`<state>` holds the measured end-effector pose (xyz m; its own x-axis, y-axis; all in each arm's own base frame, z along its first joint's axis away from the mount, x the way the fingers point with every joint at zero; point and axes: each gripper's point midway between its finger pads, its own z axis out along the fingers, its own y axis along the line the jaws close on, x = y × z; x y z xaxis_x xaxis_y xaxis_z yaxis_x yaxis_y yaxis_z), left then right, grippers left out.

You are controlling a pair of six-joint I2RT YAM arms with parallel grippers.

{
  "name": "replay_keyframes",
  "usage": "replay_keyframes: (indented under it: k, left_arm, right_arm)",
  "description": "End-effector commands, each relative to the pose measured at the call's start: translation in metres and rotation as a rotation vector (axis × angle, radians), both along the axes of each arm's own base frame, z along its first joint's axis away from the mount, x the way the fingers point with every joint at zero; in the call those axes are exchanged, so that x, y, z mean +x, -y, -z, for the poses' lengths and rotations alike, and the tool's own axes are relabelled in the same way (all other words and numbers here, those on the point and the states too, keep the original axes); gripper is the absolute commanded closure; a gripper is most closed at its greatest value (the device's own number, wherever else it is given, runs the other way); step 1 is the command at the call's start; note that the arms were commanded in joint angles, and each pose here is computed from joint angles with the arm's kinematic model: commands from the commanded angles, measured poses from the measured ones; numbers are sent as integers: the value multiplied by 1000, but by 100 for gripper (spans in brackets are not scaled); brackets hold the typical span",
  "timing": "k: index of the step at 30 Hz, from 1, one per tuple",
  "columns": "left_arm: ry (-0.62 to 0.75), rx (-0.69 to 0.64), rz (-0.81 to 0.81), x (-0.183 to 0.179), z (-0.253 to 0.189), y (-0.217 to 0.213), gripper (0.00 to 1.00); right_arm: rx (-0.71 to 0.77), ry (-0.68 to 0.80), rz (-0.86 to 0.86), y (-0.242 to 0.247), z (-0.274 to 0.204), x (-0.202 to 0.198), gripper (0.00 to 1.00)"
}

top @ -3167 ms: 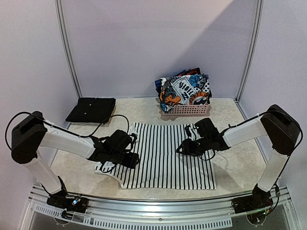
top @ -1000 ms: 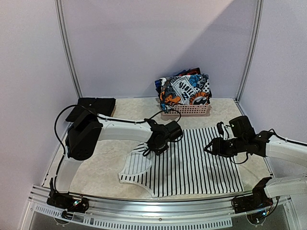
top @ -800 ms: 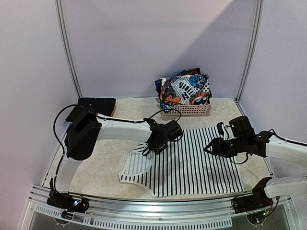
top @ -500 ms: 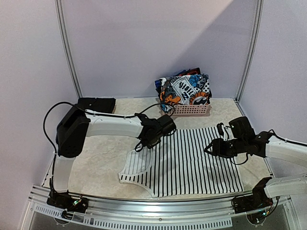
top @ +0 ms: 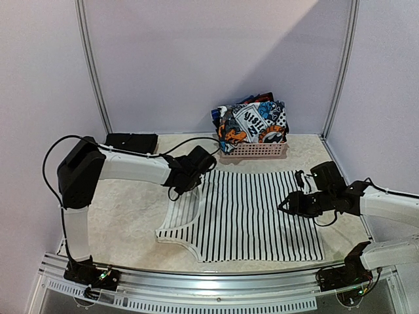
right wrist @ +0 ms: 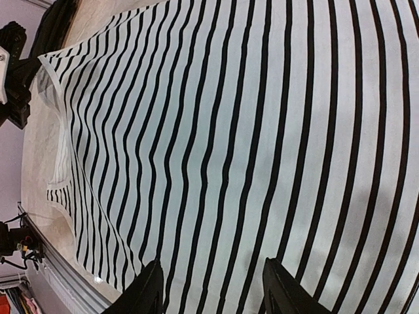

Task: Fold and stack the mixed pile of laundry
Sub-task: Smooth out the flattened tank top.

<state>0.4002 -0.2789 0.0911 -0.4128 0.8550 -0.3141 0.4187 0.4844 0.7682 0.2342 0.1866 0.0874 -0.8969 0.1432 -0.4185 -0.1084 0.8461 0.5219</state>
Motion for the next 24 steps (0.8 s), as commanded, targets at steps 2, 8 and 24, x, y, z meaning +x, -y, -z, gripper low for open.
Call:
replay_keyframes:
  k: [2,8,24]
  left_arm:
    - [152,65,55,23,-12,-1,98]
    - [304,169,-55,53,-28,-40,56]
    - [-58,258,-63,11,-10,-92,38]
  right_arm:
    - [-6,-11,-7,-1,9,-1,48]
    - [-3,-23,-10,-3,13,-2,48]
    - [1,-9,-18,-5,3,1,48]
